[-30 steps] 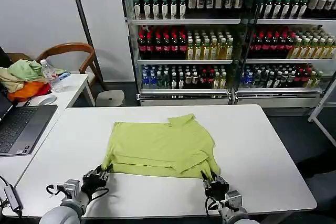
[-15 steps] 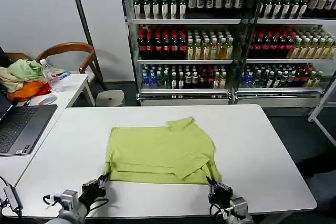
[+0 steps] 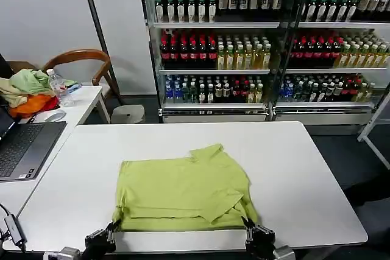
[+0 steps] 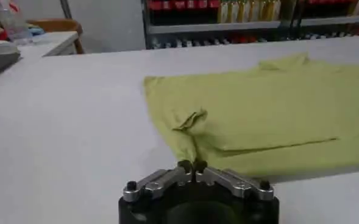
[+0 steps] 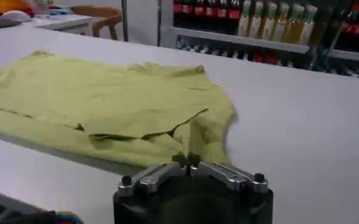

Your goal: Fold and organize the clothes.

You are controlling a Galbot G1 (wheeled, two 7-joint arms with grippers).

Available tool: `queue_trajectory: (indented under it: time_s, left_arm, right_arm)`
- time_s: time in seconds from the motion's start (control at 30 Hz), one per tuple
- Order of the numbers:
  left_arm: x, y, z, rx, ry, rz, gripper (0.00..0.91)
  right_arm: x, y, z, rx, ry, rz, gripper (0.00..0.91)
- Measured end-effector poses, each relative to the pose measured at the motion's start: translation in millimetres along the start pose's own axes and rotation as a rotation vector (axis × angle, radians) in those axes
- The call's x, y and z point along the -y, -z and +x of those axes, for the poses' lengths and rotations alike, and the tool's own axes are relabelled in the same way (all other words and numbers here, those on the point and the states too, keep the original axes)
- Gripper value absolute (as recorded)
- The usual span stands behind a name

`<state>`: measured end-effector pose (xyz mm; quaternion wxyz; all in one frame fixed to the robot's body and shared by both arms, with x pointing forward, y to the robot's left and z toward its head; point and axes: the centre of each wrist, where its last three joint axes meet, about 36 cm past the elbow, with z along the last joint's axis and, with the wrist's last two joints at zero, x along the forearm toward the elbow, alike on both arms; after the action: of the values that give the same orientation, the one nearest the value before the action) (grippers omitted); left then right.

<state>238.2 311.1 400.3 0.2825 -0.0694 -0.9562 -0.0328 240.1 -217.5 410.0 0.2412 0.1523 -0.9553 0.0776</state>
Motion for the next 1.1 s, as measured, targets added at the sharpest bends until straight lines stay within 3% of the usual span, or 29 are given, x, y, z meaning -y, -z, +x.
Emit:
queue_trajectory:
  time_s: [0.1,0.13,0.17,0.2,0.23,0.7,1.1]
  left_arm:
    - [1,-2,3,-0.008,0.001,-0.011,0.05]
    - [1,-2,4,-0.009,0.002,-0.017,0.091]
    - [1,-2,6,-0.01,0.003,-0.021,0.907]
    - [2,-2,7,-0.012,0.004,-0.025,0.907]
    - [2,-1,8,-0.014,0.006,-0.032,0.907]
    - [0,17,24,0.005,0.033,-0.055,0.907]
    - [-29,70,27,0.144,0.053,-0.062,0.907]
  right_arm:
    - [-4,-1,5,-0.001,0.004,-0.004,0.0]
    - [-6,-3,6,-0.004,0.004,-0.003,0.0]
    - [-6,-3,7,-0.006,0.004,-0.003,0.0]
    - [-7,-4,7,-0.008,0.004,-0.001,0.252]
    - [-8,-5,7,-0.007,0.003,0.002,0.907]
    - [0,11,15,0.035,-0.002,0.028,0.907]
    - [22,52,-16,0.099,-0.02,-0.034,0.907]
